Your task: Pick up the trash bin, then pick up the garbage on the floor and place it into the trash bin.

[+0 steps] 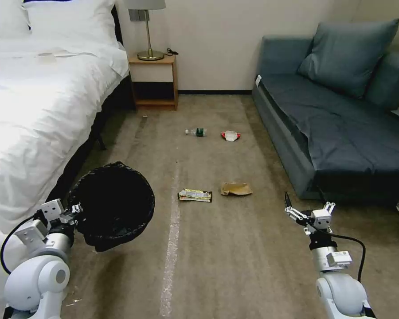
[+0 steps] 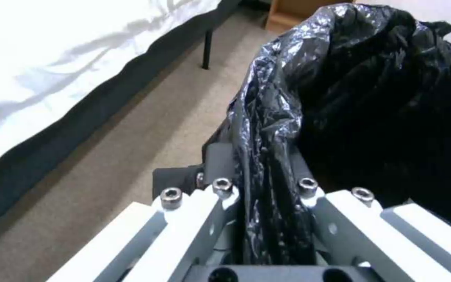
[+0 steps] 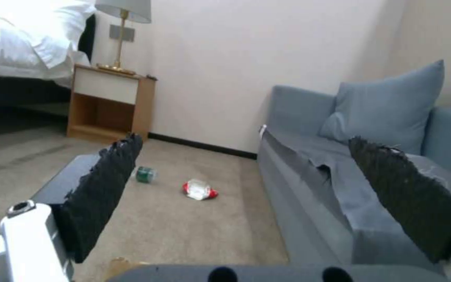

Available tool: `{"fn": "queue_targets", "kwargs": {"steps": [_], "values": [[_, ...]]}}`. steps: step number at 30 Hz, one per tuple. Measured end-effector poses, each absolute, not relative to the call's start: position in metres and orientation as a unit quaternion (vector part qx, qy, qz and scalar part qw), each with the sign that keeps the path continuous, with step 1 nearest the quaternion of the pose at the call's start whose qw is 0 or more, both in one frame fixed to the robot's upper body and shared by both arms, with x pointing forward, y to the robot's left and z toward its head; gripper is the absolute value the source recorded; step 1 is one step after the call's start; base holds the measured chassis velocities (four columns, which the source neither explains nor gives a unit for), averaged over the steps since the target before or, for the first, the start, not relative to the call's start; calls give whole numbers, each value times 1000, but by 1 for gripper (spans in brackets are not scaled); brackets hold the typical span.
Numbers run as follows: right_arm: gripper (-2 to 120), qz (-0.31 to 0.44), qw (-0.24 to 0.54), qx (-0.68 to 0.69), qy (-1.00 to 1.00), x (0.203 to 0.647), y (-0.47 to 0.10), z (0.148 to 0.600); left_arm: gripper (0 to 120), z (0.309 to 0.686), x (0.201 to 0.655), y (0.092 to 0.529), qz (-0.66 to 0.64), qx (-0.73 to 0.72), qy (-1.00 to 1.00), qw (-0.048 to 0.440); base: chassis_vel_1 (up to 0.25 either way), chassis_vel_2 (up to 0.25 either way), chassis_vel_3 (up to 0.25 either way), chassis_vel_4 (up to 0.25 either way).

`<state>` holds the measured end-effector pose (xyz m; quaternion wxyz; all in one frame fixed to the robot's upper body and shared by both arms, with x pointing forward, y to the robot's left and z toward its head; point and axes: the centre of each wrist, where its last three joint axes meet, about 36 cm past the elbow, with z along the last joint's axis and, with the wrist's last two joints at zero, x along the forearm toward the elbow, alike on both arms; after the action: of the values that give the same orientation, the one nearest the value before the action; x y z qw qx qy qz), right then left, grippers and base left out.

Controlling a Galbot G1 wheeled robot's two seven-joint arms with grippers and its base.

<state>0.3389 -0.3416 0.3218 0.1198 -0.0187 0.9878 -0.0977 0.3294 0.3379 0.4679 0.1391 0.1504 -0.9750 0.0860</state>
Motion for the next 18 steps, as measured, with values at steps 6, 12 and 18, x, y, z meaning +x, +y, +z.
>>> {"fn": "queue_targets", "kwargs": {"steps": [6,12,18], "values": [[100,-100,120,-18,988,338,-344,316,5,465,329,335,78,150,-975,143,0,0,0,0],[100,-104,120,-19,987,339,-348,314,5,459,328,331,84,142,-975,147,0,0,0,0],[100,-104,119,-19,987,339,-351,313,5,457,330,328,88,140,-976,145,0,0,0,0]]}}
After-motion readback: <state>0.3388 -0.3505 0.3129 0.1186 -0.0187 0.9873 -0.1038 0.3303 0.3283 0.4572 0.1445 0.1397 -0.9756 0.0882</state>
